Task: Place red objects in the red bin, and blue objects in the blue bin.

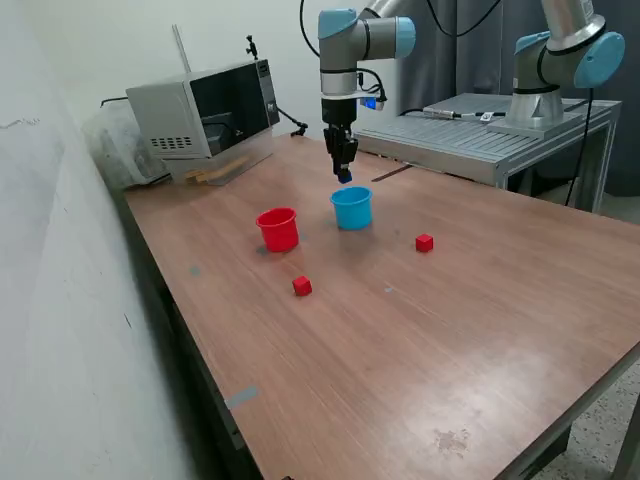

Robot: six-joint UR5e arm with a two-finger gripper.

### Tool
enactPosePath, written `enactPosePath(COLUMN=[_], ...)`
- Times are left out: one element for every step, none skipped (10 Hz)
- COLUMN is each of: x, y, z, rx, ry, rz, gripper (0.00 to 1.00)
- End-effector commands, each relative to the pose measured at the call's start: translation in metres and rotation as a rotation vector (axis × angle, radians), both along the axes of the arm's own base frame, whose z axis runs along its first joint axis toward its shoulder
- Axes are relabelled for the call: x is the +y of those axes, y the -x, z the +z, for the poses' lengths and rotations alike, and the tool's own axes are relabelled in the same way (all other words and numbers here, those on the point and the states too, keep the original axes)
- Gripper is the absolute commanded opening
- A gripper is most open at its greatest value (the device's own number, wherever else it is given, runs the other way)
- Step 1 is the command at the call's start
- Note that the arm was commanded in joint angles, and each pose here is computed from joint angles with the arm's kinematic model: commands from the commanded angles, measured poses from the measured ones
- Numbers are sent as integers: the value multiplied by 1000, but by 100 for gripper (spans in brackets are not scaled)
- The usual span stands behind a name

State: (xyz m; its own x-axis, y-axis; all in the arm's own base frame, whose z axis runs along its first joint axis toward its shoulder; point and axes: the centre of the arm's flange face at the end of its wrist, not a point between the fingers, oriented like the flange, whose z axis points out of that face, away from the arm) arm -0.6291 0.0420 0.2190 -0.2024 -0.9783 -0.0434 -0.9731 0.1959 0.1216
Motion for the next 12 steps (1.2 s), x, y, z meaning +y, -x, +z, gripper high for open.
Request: enactPosePath(x=[-5,-6,-7,-8,-8,-8,-7,-6,-6,-11,-22,-67], y=[-6,-6,-6,-6,-6,-6,-6,-6,-6,-9,-24,-39], z=[-6,-6,-6,-6,-6,-6,-6,-6,-6,-3,22,29], rx=[-16,-16,-16,-16,-16,-16,-15,-13,-13,-13,14,17], ry=[7,7,7,7,7,7,6,6,3,4,-5,-5], rz=[5,6,11,11,11,11,9,8,9,18,58,163], gripper=[0,0,0,0,100,100,100,100,100,100,100,100])
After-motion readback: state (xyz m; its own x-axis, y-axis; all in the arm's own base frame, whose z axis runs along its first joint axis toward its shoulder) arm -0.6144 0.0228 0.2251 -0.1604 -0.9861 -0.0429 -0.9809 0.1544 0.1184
